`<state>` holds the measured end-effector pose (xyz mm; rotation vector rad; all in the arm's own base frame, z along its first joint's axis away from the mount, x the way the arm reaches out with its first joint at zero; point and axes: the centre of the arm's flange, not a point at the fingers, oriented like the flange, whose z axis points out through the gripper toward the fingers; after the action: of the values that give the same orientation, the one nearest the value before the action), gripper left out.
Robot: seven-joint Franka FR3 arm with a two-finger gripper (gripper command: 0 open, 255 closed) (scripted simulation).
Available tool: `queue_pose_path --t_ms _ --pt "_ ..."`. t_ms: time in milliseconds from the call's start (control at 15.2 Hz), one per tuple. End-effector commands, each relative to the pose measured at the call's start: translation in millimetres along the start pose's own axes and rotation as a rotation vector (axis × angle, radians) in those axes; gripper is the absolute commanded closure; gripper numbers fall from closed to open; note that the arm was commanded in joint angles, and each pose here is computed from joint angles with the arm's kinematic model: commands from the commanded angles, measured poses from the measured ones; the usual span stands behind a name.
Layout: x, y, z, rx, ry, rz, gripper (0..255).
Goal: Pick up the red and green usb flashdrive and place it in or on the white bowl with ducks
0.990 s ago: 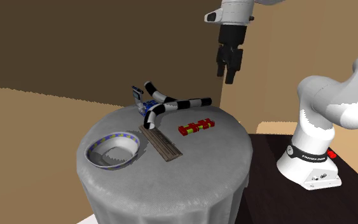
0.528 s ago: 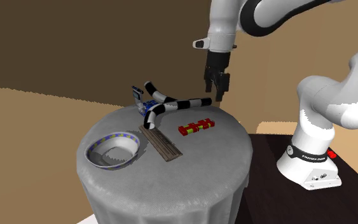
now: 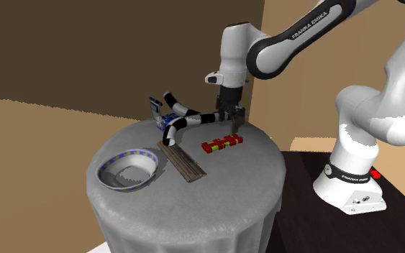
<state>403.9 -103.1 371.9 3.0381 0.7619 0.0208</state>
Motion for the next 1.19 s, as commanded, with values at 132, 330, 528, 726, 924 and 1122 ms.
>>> queue_pose_path --t_ms 132,330,528,726,924,1122 --pt "2 9 25 -0.007 -0.005 -0.036 0" --pt "2 9 41 -0.007 -0.005 -0.036 0" --pt "2 10 54 -0.007 -0.005 -0.036 0" --pt "2 10 54 -0.007 -0.005 -0.036 0" --pt "2 10 54 -0.007 -0.005 -0.036 0" --pt "2 10 54 -0.007 -0.005 -0.036 255"
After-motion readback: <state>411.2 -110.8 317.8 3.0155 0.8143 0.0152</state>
